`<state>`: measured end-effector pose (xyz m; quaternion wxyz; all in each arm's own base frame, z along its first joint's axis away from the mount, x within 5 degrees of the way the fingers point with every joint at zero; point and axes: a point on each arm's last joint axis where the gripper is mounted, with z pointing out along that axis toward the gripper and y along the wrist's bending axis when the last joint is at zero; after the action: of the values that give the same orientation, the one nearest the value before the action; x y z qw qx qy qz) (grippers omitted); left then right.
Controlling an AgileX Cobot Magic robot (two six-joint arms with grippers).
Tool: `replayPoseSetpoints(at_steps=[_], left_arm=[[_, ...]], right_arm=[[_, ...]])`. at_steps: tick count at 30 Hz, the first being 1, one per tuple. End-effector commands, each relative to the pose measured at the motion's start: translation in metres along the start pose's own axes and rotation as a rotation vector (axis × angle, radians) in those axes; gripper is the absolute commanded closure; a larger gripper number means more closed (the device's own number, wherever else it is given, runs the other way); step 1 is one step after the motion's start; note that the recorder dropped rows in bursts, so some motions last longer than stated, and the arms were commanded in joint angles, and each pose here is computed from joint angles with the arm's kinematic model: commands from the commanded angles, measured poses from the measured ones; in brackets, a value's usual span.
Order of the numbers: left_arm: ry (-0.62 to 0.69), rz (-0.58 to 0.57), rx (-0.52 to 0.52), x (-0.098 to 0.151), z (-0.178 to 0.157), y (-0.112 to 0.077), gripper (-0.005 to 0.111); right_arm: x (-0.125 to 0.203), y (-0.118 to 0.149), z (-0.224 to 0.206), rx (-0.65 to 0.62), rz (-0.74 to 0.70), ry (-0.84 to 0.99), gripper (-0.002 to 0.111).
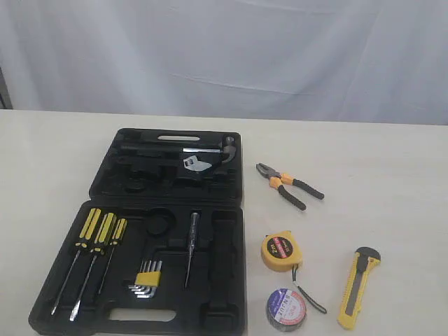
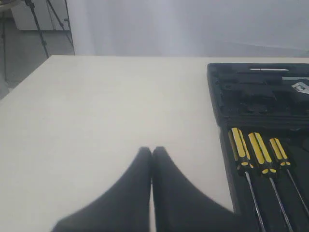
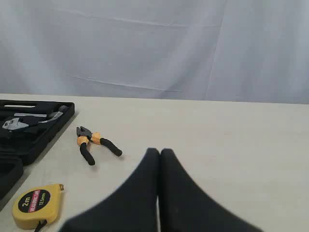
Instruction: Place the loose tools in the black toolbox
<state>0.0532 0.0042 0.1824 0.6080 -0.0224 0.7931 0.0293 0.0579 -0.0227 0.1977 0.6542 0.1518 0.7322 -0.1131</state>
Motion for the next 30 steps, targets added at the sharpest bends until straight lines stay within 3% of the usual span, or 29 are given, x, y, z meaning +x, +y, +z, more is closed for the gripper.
replayPoseSetpoints(at_steps=[1,18,28,30], left_arm=[[-0.007,-0.011,0.007,0.0,0.0,-0.001,0.107],[-0.007,-0.011,0.007,0.0,0.0,-0.001,0.107],[-0.007,-0.011,0.007,0.0,0.0,-0.001,0.107],[-0.007,-0.011,0.007,0.0,0.0,-0.001,0.107]], right_arm=[[0.001,0.0,0.0,0.006,-0.002,0.001,0.109],[0.0,0.0,0.0,0.007,-0.019,-0.012,0.109],[-0.03,-0.001,-0.006,0.012,0.002,-0.342,0.109],[-0.029,-0.002,-0.005,0.008,0.072,-0.34,0.109]])
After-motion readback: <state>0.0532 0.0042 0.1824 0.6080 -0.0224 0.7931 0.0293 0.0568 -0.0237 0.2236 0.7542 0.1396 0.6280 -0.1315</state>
